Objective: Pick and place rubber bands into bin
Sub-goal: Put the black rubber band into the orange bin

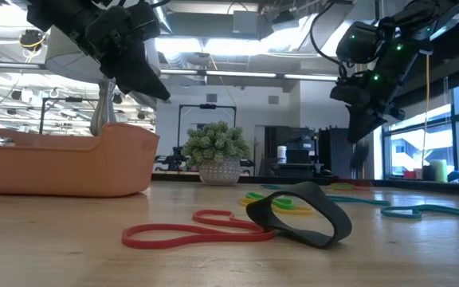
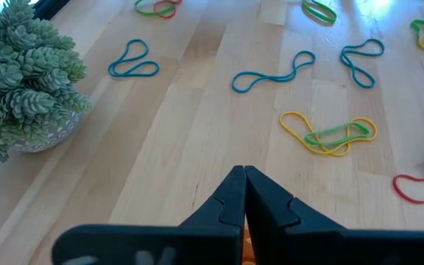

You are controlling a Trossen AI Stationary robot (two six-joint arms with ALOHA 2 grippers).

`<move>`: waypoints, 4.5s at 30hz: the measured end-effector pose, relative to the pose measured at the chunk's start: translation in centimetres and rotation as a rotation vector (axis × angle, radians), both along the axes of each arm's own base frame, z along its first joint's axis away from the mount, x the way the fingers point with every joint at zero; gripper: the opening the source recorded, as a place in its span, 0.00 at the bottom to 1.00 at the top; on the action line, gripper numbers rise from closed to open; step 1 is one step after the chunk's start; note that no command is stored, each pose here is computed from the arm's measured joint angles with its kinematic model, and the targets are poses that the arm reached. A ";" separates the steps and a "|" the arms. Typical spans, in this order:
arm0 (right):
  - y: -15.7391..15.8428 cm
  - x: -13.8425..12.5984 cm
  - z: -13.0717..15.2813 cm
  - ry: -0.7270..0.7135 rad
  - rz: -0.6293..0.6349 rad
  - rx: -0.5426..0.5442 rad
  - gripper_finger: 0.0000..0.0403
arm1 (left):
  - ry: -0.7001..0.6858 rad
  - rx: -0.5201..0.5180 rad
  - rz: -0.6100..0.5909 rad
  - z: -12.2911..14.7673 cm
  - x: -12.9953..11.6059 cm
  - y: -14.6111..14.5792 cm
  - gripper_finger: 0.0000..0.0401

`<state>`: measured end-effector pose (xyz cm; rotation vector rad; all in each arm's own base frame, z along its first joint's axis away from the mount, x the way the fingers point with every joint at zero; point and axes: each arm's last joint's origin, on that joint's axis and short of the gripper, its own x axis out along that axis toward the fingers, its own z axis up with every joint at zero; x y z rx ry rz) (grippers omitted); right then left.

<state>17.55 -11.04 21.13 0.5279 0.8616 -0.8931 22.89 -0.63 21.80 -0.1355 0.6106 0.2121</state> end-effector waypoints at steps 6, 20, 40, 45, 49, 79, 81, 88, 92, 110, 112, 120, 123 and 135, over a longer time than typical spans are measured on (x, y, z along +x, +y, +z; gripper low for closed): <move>0.0 0.0 0.0 0.004 0.008 -0.001 0.02 | 0.000 0.000 0.000 0.0 0.0 0.0 0.01; 0.8 -1.4 -2.9 0.083 -0.035 0.082 0.10 | 0.000 0.000 -0.001 0.0 0.0 0.0 0.00; 1.6 -4.3 -9.2 0.087 -0.032 0.051 0.36 | -0.009 -0.002 0.001 0.1 0.0 0.0 0.01; 1.8 -4.4 -9.4 0.086 -0.027 0.082 0.09 | -0.040 -0.003 0.000 0.3 0.2 0.0 0.01; 1.7 -3.8 -8.6 0.075 -0.007 0.085 0.04 | -0.045 -0.003 0.000 0.4 0.2 0.0 0.01; 8.3 7.5 1.6 -0.380 0.501 -0.112 0.01 | -0.031 0.175 -0.094 1.0 -0.3 0.1 0.01; 8.7 8.4 1.5 -0.402 0.533 -0.128 0.01 | -0.050 0.175 -0.092 1.7 -1.0 0.1 0.01; 10.2 13.8 2.2 -0.364 0.653 -0.171 0.01 | -0.122 0.155 -0.074 2.1 -4.1 0.3 0.01; 11.1 18.1 2.9 -0.341 0.750 -0.228 0.01 | -0.148 0.123 -0.047 1.0 -5.9 0.4 0.00; 13.6 33.8 0.0 -0.079 1.064 -0.232 0.01 | -0.266 0.106 -0.019 -1.2 -9.7 0.6 0.01; 13.7 34.7 -1.1 -0.052 1.073 -0.221 0.01 | -0.264 0.094 -0.018 -1.4 -9.8 0.6 0.01; 13.7 36.3 -3.8 0.027 1.079 -0.179 0.02 | -0.268 0.082 -0.034 -1.3 -9.8 0.6 0.01; 13.7 36.3 -3.8 0.029 1.079 -0.177 0.05 | -0.269 0.076 -0.031 -1.3 -9.8 0.6 0.00; 13.7 36.2 -3.3 0.022 1.077 -0.182 0.26 | -0.269 0.068 -0.028 -1.3 -9.8 0.6 0.01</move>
